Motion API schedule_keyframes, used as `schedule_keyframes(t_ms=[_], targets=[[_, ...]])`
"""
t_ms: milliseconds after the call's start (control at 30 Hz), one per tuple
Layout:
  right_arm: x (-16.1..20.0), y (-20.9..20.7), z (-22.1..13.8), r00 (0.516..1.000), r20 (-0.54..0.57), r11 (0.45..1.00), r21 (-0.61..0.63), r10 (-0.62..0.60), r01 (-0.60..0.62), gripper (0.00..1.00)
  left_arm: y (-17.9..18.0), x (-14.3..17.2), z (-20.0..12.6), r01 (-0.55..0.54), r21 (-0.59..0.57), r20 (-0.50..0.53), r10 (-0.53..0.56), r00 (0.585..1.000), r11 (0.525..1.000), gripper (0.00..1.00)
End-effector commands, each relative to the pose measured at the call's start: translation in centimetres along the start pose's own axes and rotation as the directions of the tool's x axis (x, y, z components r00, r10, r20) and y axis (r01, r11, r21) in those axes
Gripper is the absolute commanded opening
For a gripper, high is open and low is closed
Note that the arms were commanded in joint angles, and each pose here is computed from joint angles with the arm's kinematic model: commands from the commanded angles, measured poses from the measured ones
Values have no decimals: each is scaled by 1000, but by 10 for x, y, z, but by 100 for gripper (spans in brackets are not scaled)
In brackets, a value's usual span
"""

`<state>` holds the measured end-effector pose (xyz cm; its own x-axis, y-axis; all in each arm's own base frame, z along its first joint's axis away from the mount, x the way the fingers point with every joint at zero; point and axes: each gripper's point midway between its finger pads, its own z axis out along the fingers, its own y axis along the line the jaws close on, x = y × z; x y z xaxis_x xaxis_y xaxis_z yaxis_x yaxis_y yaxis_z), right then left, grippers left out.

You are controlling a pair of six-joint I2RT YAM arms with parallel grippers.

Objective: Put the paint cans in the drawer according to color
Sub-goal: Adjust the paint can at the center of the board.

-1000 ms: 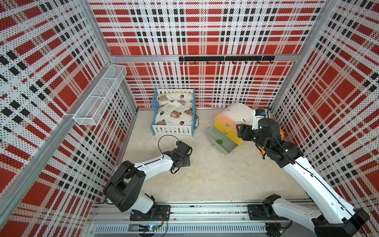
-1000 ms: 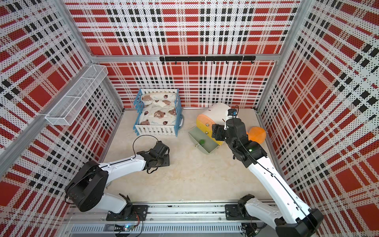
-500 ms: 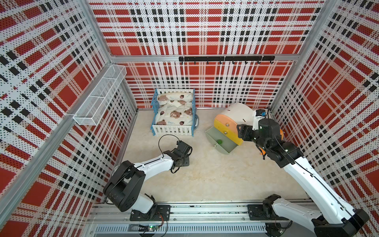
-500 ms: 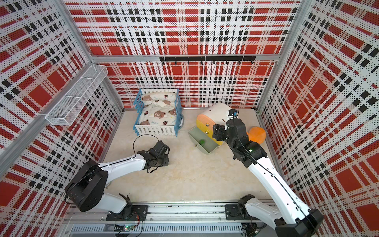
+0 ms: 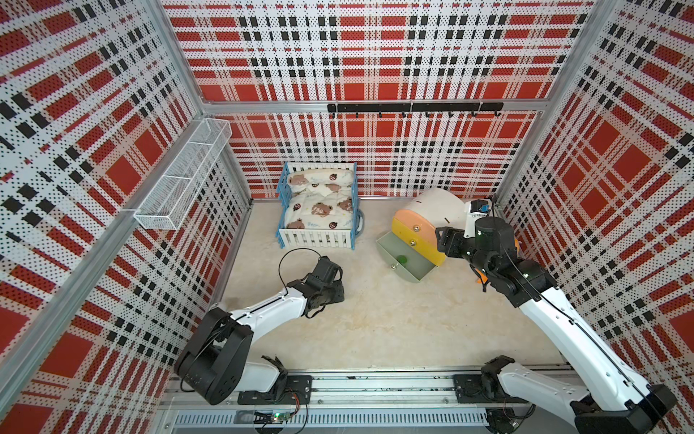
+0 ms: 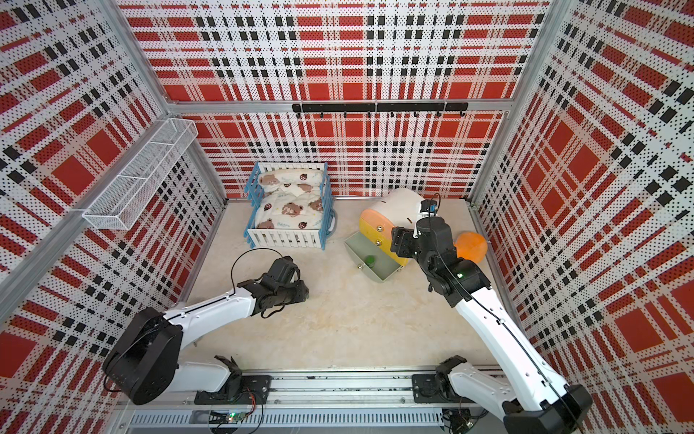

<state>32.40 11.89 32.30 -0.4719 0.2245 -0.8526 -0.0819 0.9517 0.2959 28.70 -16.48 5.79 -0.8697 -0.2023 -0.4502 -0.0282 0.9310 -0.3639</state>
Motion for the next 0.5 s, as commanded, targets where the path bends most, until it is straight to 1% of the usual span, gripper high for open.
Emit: schedule_keyframes(t_ms=[0,100,167,300,467], targets=[[-2,-4,-3,1000,15,1000,5,10,-10,76,-24,-15,-15,35,191,51,-46,998,981,31],[-1,-5,-2,1000,14,1000,5,12,-12,76,-31,-18,-20,73,306,50,-92,995,949,31],[-1,-5,-2,1000,12,1000,4,14,-14,76,-35,-17,-20,85,363,43,-108,993,928,31],[-2,-5,-2,1000,14,1000,2,17,-17,76,-43,-12,-16,105,451,24,-129,991,886,31],[0,-6,0,1000,9,1000,5,19,-19,76,-47,0,-5,135,508,-26,-141,990,850,30]])
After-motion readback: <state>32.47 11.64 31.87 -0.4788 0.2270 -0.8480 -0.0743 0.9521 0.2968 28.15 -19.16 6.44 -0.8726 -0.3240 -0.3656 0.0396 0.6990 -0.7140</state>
